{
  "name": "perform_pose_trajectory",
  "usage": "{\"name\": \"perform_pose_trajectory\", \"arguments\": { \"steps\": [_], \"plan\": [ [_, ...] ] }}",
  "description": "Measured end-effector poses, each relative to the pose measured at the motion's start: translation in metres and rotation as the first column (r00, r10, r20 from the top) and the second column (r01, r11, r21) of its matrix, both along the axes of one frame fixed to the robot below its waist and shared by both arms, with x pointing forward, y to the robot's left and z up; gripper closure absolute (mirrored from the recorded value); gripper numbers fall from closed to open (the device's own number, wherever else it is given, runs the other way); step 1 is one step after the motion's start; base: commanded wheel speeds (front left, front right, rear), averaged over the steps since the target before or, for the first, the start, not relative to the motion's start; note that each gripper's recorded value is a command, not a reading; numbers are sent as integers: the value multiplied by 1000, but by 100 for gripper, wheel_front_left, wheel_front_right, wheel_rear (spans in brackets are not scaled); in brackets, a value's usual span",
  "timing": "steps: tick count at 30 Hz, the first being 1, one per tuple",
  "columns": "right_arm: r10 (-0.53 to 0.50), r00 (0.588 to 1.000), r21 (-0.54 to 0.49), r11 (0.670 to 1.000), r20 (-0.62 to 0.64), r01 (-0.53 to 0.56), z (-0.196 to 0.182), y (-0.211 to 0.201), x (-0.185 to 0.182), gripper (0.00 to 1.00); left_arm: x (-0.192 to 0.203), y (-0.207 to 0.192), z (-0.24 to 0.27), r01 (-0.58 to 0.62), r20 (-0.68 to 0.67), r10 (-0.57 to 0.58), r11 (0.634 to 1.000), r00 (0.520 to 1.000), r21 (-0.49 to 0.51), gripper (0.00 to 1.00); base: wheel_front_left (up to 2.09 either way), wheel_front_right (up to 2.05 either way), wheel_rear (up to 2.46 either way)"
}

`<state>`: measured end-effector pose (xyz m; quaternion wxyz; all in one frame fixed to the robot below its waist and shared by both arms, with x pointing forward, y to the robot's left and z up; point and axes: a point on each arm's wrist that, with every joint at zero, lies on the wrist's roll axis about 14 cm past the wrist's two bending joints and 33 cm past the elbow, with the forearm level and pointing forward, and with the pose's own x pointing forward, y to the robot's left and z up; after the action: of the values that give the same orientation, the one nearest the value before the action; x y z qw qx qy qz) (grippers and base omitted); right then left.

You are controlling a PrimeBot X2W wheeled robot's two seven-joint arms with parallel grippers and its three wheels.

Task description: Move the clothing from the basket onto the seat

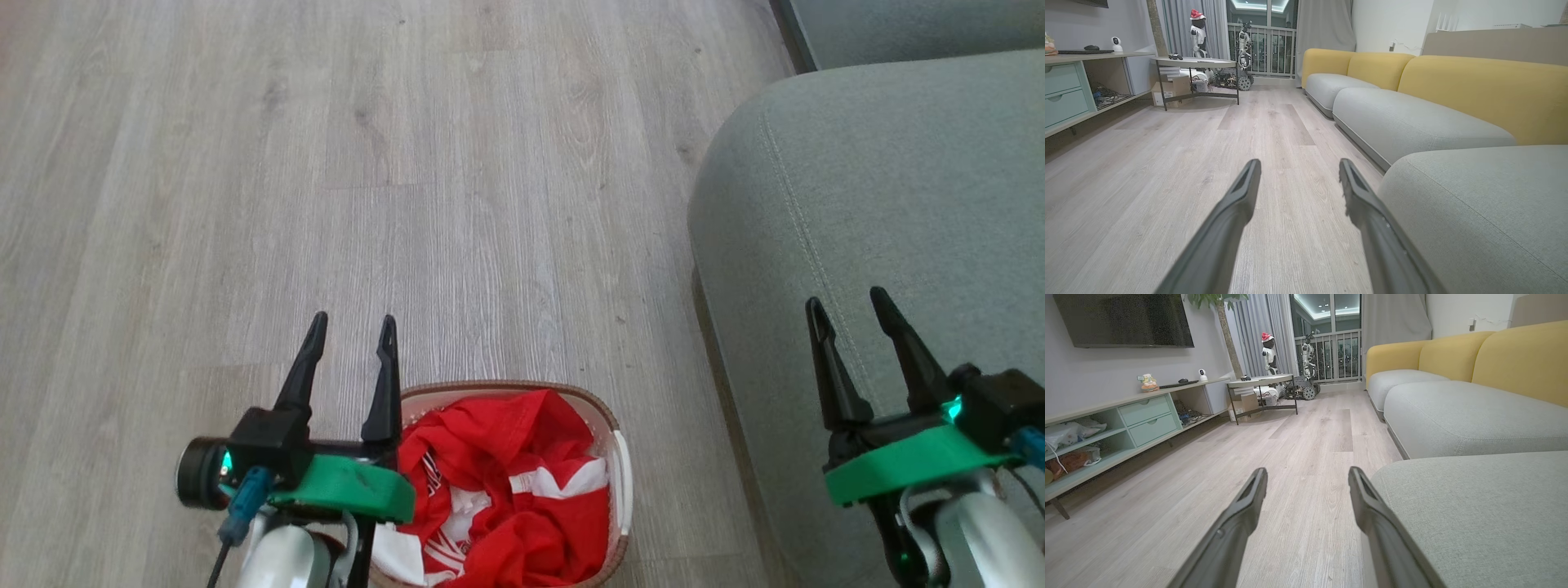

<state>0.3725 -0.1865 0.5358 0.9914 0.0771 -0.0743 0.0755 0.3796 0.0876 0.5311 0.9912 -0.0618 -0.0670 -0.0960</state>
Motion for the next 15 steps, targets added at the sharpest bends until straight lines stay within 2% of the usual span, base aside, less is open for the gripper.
{"name": "perform_pose_trajectory", "arguments": {
  "steps": [15],
  "plan": [
    [-34, 999, 18, 999, -18, 34, -4, -18, 13, 0, 17, -19, -23, 42, -65, -42, 999, 997, 8, 0, 0, 0, 0]
  ]
}}
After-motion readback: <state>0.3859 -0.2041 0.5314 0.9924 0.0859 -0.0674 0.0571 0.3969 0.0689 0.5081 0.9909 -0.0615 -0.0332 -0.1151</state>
